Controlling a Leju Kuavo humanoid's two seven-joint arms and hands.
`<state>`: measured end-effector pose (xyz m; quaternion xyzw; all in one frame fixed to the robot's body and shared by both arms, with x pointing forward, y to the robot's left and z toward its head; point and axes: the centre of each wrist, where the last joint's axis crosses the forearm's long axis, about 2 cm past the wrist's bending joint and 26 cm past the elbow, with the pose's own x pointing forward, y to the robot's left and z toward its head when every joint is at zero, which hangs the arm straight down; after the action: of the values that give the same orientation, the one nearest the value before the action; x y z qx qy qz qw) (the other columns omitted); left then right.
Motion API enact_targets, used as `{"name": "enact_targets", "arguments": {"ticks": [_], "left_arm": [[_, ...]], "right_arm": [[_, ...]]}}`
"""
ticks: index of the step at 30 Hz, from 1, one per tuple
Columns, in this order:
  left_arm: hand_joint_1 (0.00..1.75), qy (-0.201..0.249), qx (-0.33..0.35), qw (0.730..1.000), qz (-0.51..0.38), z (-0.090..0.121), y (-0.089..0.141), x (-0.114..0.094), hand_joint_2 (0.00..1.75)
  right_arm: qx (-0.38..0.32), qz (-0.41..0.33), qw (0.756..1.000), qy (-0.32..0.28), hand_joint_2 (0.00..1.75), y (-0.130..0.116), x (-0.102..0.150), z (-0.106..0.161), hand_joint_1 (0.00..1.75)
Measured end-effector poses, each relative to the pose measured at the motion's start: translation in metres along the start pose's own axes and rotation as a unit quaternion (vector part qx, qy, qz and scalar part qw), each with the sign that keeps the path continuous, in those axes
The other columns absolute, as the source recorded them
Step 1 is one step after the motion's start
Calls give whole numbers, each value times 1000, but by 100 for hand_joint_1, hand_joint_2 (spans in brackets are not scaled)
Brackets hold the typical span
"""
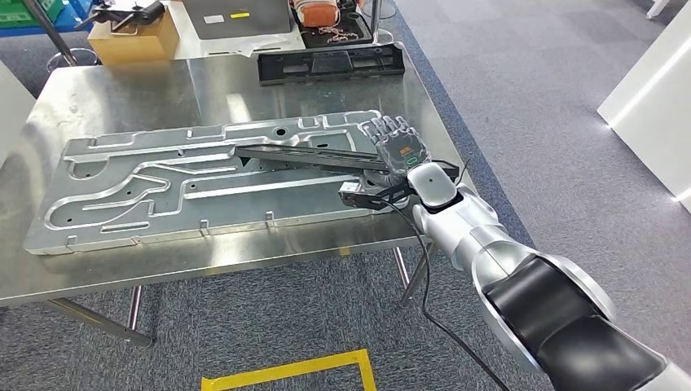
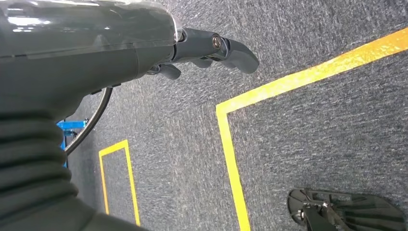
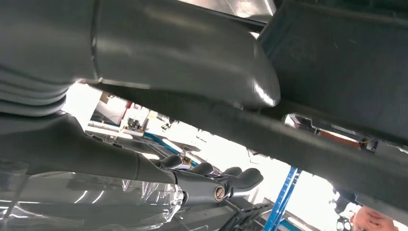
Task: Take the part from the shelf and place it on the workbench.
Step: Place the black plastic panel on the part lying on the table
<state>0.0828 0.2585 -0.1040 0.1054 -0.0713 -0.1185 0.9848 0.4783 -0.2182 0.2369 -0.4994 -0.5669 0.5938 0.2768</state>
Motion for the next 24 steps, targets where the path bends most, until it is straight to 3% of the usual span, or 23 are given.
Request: {"name": "enact_targets", "arguments": {"ticks": [11, 17, 24], "left_arm": [[0, 3, -4, 1000, 7, 0, -1, -3, 0], [0, 5, -4, 1000, 18, 0, -2, -6, 0], [0, 9, -7, 1000, 22, 0, -3, -10, 0]], "right_arm": [[0, -72, 997, 31, 0, 8, 7, 4, 0], [3, -145, 989, -5, 0, 1, 36, -2, 0], [-8, -154, 986, -62, 0, -27, 69, -15, 0]]}}
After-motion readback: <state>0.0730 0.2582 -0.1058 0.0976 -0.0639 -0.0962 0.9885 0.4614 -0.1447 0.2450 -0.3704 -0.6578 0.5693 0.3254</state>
